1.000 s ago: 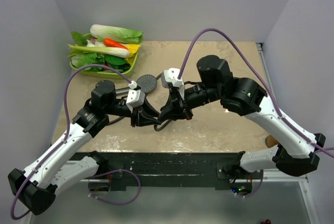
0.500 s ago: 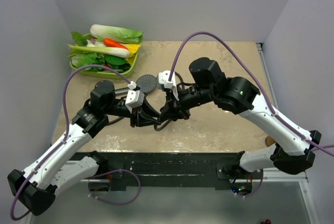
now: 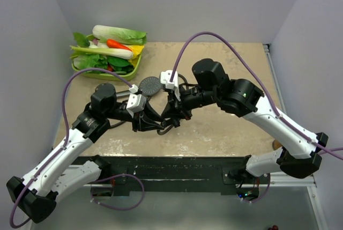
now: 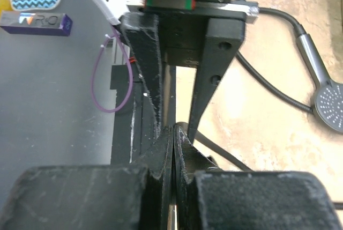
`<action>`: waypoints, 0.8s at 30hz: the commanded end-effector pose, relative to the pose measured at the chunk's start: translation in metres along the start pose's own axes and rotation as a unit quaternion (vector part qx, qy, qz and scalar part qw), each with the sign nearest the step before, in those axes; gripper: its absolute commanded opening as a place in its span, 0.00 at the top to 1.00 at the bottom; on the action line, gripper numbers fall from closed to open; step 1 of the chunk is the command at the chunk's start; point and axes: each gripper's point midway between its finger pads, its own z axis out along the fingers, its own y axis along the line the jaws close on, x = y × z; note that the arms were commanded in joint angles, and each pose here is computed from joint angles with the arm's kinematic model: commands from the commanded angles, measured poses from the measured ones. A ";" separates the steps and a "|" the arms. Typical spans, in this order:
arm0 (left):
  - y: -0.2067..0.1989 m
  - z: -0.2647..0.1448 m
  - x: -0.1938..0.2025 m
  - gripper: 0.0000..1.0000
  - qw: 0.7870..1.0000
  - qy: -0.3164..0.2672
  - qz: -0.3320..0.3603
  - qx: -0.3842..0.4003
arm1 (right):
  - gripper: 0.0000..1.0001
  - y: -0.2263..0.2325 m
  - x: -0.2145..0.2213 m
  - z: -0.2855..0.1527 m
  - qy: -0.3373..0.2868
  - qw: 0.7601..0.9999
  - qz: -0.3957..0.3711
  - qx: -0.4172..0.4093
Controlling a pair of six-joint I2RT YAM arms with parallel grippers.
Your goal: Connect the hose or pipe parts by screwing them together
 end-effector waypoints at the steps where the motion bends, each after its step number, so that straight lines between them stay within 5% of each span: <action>1: -0.013 -0.005 -0.030 1.00 0.998 -0.031 0.049 0.021 | 1.00 -0.015 0.007 0.002 0.008 0.999 -0.008 0.036; 10: -0.015 -0.006 -0.039 1.00 0.997 -0.040 0.066 0.022 | 1.00 -0.023 0.033 -0.006 0.027 0.997 0.005 0.070; 16: -0.017 -0.005 -0.037 1.00 0.998 -0.039 0.050 0.024 | 1.00 -0.039 0.008 -0.028 -0.021 0.992 -0.001 0.125; 17: -0.018 -0.005 -0.036 1.00 0.998 -0.039 0.050 0.025 | 0.89 -0.043 0.003 -0.033 -0.030 0.990 -0.002 0.139; 19: -0.017 -0.006 -0.036 1.00 0.998 -0.039 0.048 0.025 | 0.46 -0.051 -0.012 -0.048 -0.058 0.983 -0.015 0.171; 22: -0.018 -0.006 -0.034 1.00 0.998 -0.038 0.045 0.025 | 0.08 -0.059 -0.022 -0.068 -0.077 0.973 -0.040 0.214; 24: -0.018 -0.005 -0.033 1.00 0.998 -0.038 0.037 0.026 | 0.01 -0.052 -0.030 -0.094 -0.102 0.962 -0.091 0.239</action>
